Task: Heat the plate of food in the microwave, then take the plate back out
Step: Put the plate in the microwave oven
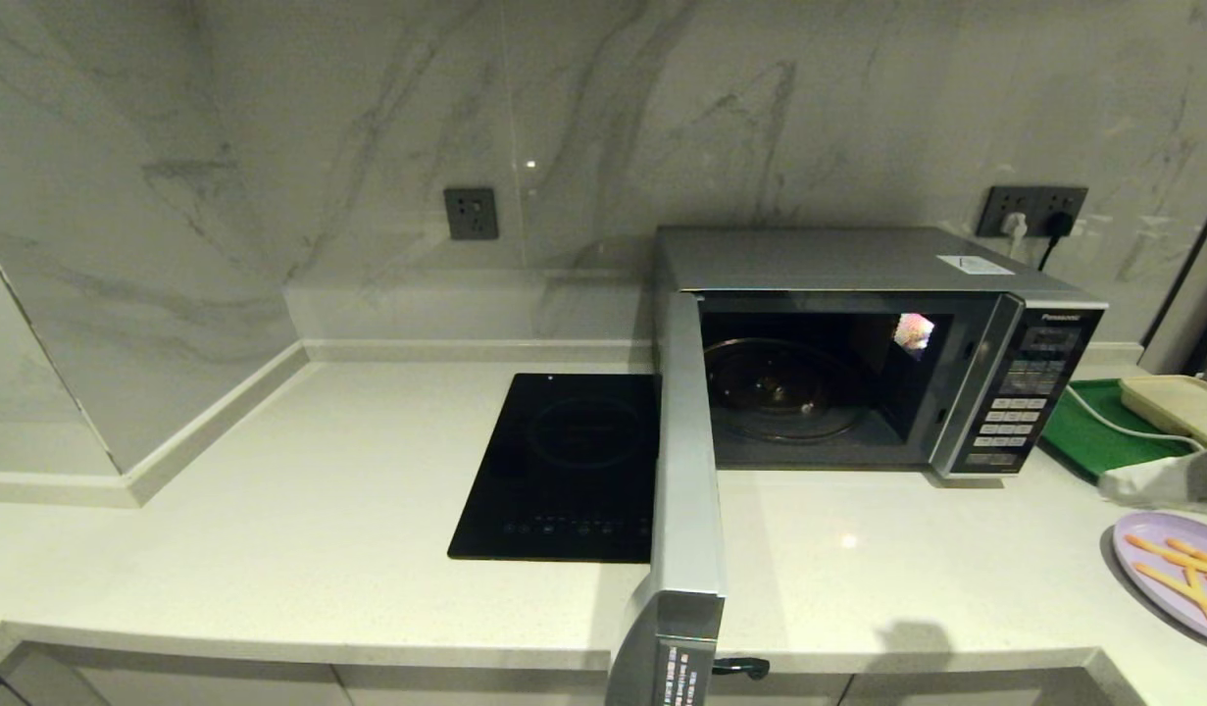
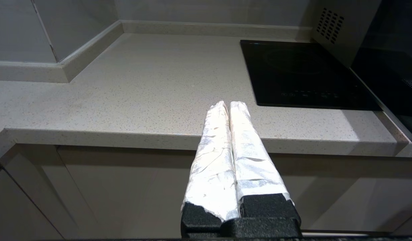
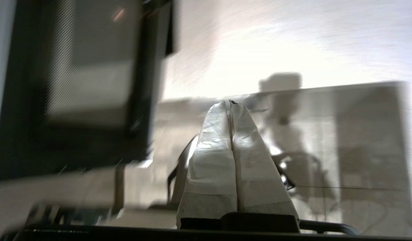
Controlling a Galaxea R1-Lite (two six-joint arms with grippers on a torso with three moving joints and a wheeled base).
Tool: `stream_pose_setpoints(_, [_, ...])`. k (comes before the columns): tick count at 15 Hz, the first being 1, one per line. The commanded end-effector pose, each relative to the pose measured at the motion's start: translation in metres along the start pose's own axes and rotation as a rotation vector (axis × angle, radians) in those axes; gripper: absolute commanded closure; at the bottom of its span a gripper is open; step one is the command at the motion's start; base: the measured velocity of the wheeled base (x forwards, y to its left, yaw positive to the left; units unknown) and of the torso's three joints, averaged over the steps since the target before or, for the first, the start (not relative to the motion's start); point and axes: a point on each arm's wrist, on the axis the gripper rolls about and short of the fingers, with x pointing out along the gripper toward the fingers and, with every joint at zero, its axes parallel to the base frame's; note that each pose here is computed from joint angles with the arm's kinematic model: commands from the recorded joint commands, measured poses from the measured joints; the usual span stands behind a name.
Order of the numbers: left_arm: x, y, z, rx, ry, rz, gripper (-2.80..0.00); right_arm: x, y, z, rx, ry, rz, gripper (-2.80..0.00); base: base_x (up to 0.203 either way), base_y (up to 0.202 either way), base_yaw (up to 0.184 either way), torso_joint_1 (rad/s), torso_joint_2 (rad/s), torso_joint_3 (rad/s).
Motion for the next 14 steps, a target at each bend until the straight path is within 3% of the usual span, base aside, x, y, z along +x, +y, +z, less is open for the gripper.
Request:
stream_pose_setpoints(1, [0.000,0.000,0.000,-0.001,-0.001,0.001,0.00,-0.013,-0.031,0.003,0.106,-0.124,-0.182,0.00,0.000,0.000,0.000,0.000,0.00,0.000])
stream_pose_setpoints(4, [0.000,0.000,0.000,-0.001,-0.001,0.001,0.00,-0.004,-0.059,0.006,0.203,-0.225,-0.464,0.00,0.000,0.000,0.000,0.000,0.00,0.000])
stream_pose_setpoints(5, [0.000,0.000,0.000,-0.001,-0.001,0.000,0.00,-0.001,-0.062,0.003,0.210,-0.230,-0.493,-2.80,0.000,0.000,0.000,0.000,0.00,0.000])
stream_pose_setpoints(9, [0.000,0.000,0.000,-0.001,-0.001,0.001,0.00,0.014,-0.068,0.003,0.217,-0.182,-0.539,-2.80,0.000,0.000,0.000,0.000,0.00,0.000])
stream_pose_setpoints(10, [0.000,0.000,0.000,-0.001,-0.001,0.001,0.00,0.019,-0.072,0.009,0.251,-0.176,-0.566,-2.80,0.000,0.000,0.000,0.000,0.00,0.000])
stream_pose_setpoints(14, [0.000,0.000,0.000,-0.001,-0.002,0.001,0.00,0.062,-0.105,0.041,0.506,-0.129,-0.697,-2.80,0.000,0.000,0.000,0.000,0.00,0.000])
